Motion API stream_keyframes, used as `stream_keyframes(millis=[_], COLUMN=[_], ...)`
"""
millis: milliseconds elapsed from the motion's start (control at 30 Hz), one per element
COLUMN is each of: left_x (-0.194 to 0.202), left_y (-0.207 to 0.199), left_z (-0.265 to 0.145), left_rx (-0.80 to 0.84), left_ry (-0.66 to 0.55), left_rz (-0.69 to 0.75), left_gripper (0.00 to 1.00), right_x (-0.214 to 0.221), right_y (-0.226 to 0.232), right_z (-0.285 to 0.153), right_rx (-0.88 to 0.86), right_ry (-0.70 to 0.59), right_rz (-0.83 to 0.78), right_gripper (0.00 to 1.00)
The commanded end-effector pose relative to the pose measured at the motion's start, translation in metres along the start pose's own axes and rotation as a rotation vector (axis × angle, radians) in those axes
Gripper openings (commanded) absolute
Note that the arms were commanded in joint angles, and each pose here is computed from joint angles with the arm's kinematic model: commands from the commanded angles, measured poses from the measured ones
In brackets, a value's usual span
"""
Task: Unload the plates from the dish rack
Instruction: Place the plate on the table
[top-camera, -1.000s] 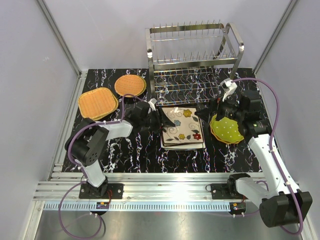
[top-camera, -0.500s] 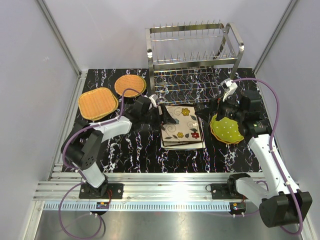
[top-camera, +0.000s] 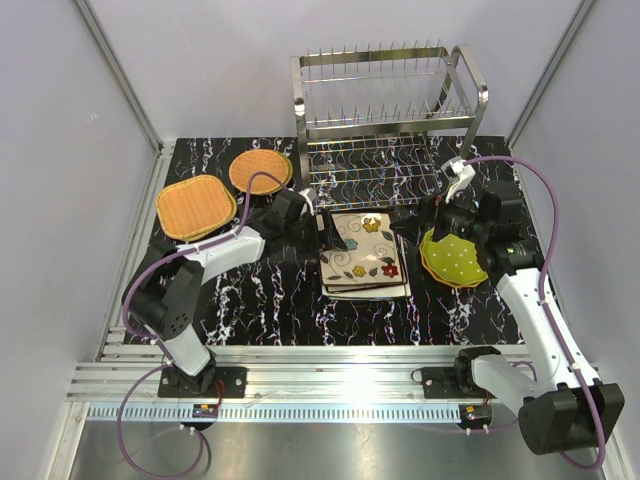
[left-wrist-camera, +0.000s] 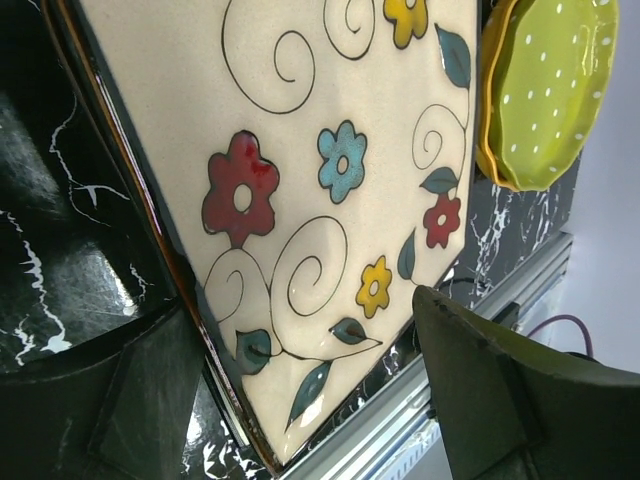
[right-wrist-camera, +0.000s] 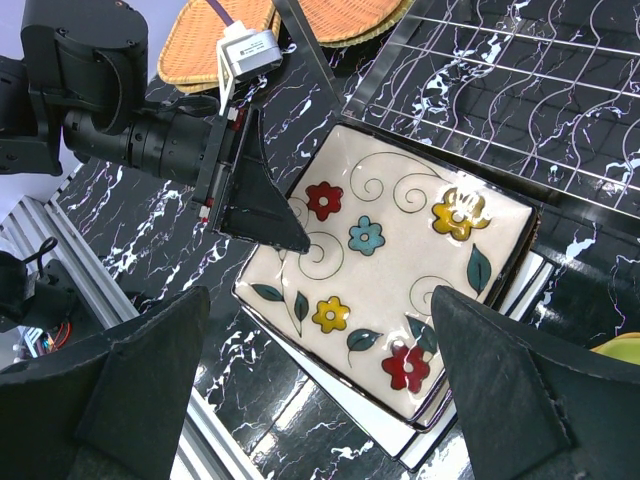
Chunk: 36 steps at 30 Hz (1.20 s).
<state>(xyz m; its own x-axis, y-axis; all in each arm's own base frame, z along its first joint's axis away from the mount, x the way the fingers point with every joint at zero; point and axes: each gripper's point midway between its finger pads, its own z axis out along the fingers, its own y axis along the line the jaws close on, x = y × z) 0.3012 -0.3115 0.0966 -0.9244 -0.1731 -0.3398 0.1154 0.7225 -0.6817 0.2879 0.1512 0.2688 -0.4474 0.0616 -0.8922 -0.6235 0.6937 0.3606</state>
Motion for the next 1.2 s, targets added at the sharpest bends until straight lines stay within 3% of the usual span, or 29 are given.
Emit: stream_keyframes(millis=[0,600,833,1167], left_x=[-0.030,-0.036,-0.051,-0.067], left_y=[-0.033,-0.024,-0.017,0.001], left_z=[-0.016,-0.036,-0.072,-0.169], left_rx=[0.050,-0.041,-0.143,-0.290], left_ry=[-0.102,-0.155,-0.270,-0.556], left_rz=[0.097,0.161,0.221,0.266], left_gripper=[0.83,0.86,0.87,0.99], right_x=[-0.011,-0.009,-0.010,-0.023], right_y=[-0.002,-0.003,-0.007,-0.038], right_z=[0.001,-0.003,-0.007,-0.017], right_rx=[0.003,0.012,0.049,0.251], right_ry=[-0.041,-0.041,-0.044,-0.036], right_rz=[-0.024,-0.031,-0.057,-0.081], right_gripper=[1.00,1.00,1.00,1.00])
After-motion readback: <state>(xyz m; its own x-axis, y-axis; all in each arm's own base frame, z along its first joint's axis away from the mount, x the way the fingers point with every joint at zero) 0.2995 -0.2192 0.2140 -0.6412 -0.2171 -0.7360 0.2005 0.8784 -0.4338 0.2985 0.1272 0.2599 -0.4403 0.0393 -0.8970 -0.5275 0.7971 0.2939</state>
